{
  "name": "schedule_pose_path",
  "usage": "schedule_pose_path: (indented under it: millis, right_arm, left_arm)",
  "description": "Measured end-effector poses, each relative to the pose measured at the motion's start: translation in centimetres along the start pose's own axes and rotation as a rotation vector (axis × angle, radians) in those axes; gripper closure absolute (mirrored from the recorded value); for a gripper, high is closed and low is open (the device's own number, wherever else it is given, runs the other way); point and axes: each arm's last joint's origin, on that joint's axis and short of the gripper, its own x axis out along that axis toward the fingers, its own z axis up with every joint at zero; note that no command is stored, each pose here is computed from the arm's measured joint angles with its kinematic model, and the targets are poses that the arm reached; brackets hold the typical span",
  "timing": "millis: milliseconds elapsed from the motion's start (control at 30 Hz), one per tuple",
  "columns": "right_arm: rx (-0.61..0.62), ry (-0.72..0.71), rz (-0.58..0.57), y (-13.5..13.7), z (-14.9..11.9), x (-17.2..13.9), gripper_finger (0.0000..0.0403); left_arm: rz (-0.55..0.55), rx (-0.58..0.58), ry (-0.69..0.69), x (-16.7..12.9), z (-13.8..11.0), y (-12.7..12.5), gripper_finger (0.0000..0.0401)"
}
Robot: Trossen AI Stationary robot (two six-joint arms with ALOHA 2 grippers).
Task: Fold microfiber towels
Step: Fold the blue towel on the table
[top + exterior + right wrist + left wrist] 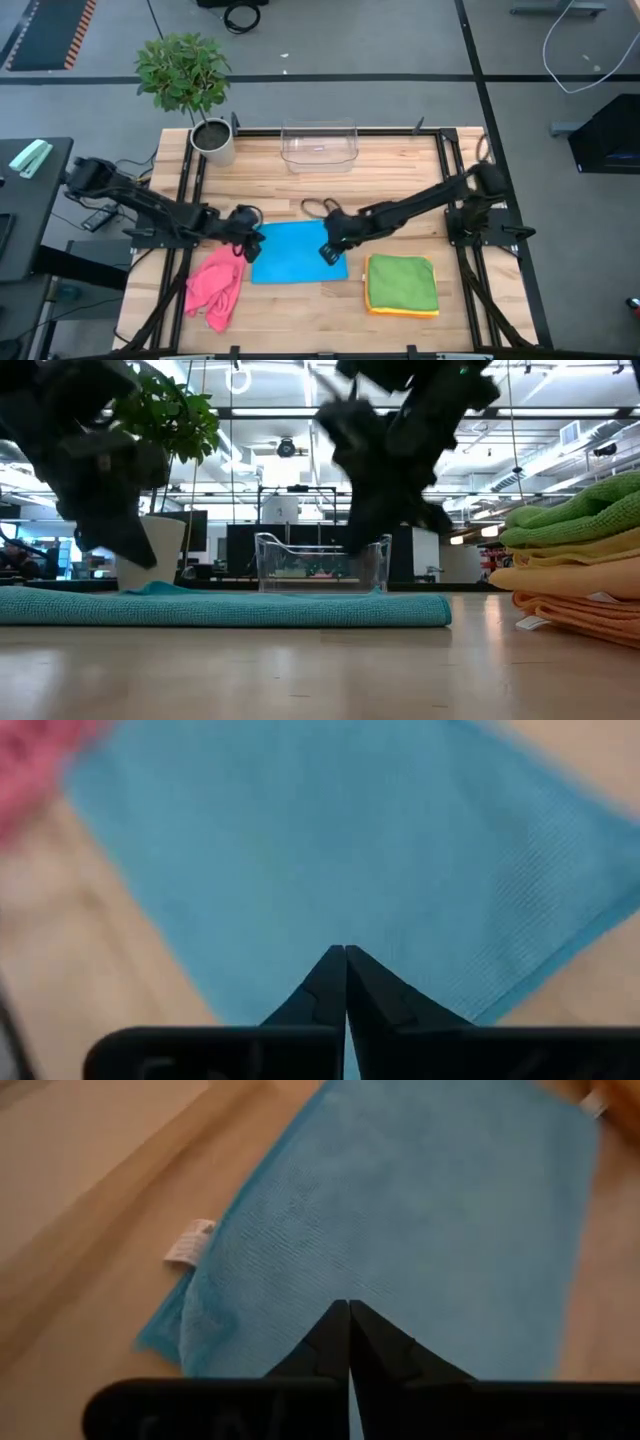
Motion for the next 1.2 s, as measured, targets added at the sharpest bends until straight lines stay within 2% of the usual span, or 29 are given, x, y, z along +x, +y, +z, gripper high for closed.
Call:
schedule_pose_path:
  millis: [167, 233, 333, 433, 500, 600, 667, 733, 767, 867, 933, 967, 1200]
  right_arm:
    - [-0.038, 0.147, -0.166, -1.1, -0.8, 2.5, 0.0396]
    - [-0.052, 0.157, -0.183, -1.7, -0.9, 3.0, 0.0398]
    - [-0.062, 0.16, -0.211, -2.9, -0.5, 3.3, 0.0398]
    - [-0.084, 0.12, -0.283, -4.2, 0.9, 3.2, 0.0399]
    - [-0.099, 0.062, -0.399, -5.5, 2.4, 2.6, 0.0399]
    - [-0.112, -0.054, -0.537, -6.3, 5.2, 0.3, 0.04]
    - [-0.118, -0.139, -0.507, -5.3, 7.2, -2.7, 0.04]
    - [-0.126, -0.162, -0.452, -4.3, 7.7, -5.2, 0.04]
    - [-0.121, -0.166, -0.415, -3.8, 7.4, -6.2, 0.04]
    - [-0.085, -0.163, -0.307, -2.1, 5.7, -7.9, 0.04]
    - [-0.065, -0.139, -0.292, -1.7, 3.9, -7.4, 0.04]
    - [-0.052, -0.116, -0.289, -1.7, 3.0, -6.5, 0.04]
    - [0.07, 0.036, -0.259, -3.7, -0.3, -0.6, 0.04]
  left_arm:
    - [0.048, 0.004, 0.074, 2.4, -0.3, 0.6, 0.0395]
    - [0.072, -0.008, 0.099, 3.2, -0.7, 0.8, 0.0393]
    - [0.047, -0.042, 0.105, 4.0, -0.8, 0.5, 0.0391]
    - [-0.048, -0.101, 0.101, 4.4, -0.9, -0.4, 0.0396]
    - [-0.147, -0.144, 0.089, 4.3, -0.7, -1.6, 0.0394]
    - [-0.377, -0.099, 0.016, 3.6, 1.6, -4.9, 0.0389]
    - [-0.466, 0.003, -0.031, 2.4, 3.1, -6.5, 0.0391]
    - [-0.49, 0.065, -0.11, 1.1, 5.1, -7.3, 0.0396]
    - [-0.47, 0.095, -0.147, 0.4, 6.1, -7.3, 0.0396]
    - [-0.31, 0.184, -0.162, -0.3, 7.4, -6.0, 0.0394]
    - [-0.236, 0.219, -0.122, 0.4, 7.5, -4.8, 0.0396]
    - [-0.233, 0.232, -0.108, 1.1, 7.6, -4.5, 0.0396]
    - [-0.319, 0.248, 0.049, 6.9, 7.0, -3.2, 0.0396]
